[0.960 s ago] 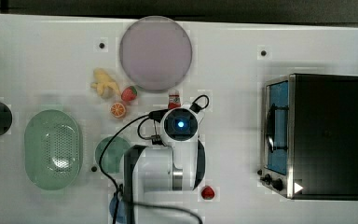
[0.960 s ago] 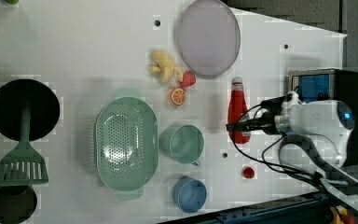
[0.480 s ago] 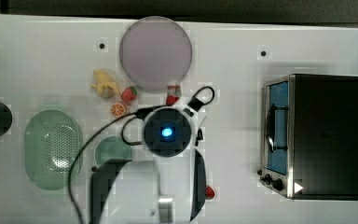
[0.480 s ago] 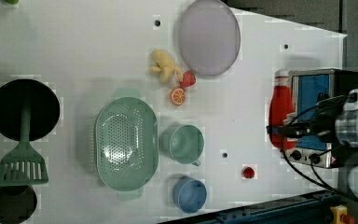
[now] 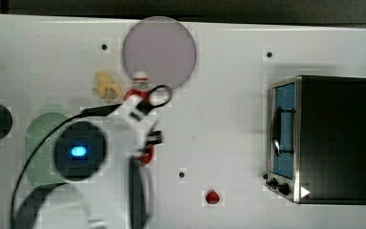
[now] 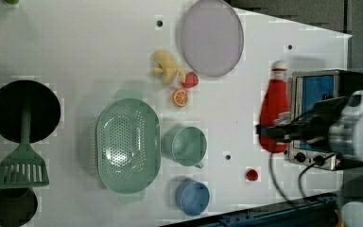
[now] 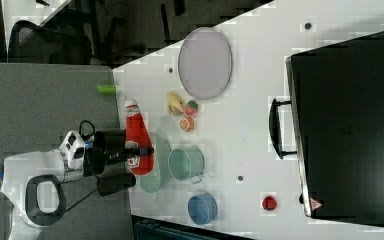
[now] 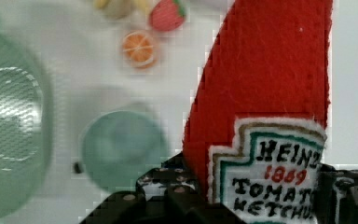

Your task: Pick Ketchup from the table and place it in strainer.

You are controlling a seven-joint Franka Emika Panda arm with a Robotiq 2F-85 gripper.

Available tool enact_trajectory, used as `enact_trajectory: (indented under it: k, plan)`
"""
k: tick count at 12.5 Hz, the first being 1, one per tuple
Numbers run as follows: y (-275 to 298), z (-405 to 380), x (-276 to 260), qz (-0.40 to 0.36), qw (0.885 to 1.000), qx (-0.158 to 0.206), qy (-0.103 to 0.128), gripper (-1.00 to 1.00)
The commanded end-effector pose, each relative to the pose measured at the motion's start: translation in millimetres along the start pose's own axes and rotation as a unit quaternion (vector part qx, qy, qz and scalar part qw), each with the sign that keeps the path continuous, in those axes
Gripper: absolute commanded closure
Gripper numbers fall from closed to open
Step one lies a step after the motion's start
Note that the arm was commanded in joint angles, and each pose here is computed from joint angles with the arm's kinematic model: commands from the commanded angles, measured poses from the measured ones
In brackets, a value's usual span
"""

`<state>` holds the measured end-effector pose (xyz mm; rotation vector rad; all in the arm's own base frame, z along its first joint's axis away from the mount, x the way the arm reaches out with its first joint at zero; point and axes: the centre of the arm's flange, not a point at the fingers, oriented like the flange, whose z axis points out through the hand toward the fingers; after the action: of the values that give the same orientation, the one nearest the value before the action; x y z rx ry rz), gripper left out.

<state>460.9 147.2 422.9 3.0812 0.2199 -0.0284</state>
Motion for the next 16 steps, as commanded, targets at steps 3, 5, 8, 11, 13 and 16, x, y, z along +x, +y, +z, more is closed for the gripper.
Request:
enact_trajectory:
  k: [3,5,8,11,13,16]
  plan:
    - [-114.0,25.2,-4.0,0.068,0.997,0.012,-0.021,-0.2]
    - [-155.2,36.2,-2.3,0.062,0.997,0.035,-0.009,-0.2]
    - [-203.8,62.9,-7.5,0.092,0.993,0.076,-0.007,-0.2]
    - [-240.4,93.4,-18.5,0.119,0.987,0.104,-0.029,-0.2]
    - [-255.2,114.0,-22.4,0.131,0.983,0.12,-0.042,-0.2]
    - [-264.0,141.3,-19.8,0.134,0.98,0.142,-0.042,-0.26]
